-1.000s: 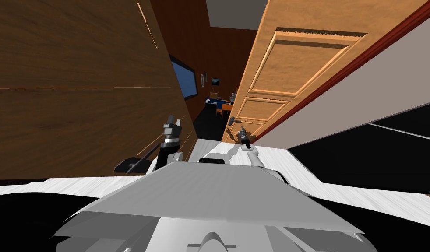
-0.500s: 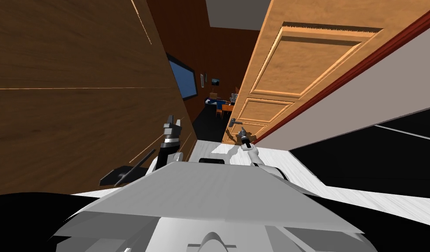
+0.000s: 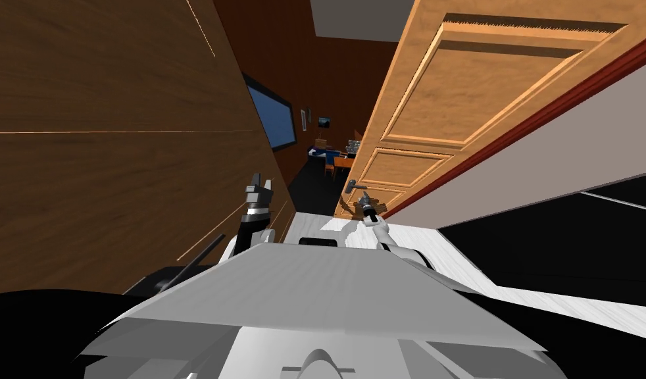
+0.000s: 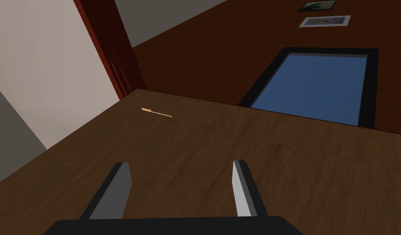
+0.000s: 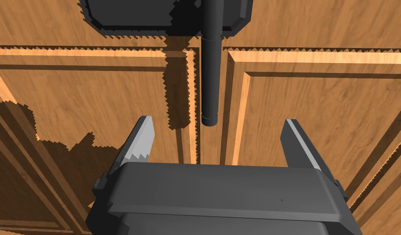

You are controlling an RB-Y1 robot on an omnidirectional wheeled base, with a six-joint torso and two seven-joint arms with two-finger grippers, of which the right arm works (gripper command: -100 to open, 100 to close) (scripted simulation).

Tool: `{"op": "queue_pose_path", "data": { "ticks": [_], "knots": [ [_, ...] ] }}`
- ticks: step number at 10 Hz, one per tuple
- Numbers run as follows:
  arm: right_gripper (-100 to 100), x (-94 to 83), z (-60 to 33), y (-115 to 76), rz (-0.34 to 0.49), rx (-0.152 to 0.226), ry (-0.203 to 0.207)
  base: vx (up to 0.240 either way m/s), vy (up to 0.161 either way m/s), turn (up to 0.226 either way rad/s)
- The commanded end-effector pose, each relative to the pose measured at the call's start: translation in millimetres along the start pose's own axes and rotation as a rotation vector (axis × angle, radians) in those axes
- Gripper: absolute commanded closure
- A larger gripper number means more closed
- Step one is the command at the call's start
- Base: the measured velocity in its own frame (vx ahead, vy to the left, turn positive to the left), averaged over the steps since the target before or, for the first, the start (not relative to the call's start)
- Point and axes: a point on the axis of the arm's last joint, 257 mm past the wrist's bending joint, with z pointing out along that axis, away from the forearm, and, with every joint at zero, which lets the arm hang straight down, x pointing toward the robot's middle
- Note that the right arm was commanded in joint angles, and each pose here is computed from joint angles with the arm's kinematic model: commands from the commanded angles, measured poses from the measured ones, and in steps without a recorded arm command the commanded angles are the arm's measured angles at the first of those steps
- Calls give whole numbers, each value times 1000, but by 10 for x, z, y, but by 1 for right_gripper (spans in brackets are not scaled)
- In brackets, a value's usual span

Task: Pull the door open

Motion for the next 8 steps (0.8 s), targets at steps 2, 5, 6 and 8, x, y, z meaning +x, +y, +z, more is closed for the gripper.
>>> {"op": "queue_pose_path", "data": {
  "ticks": [2,5,6,8],
  "knots": [
    [-100,-48,-3,-5,-1,2,-11,210,-25,46],
    [-100,-113,-8,-14,-1,5,-25,209,-19,45],
    [-100,-132,-10,-16,-1,6,-29,195,-43,45],
    [-100,-137,-8,-19,0,6,-31,150,-19,31]
  ]
}}
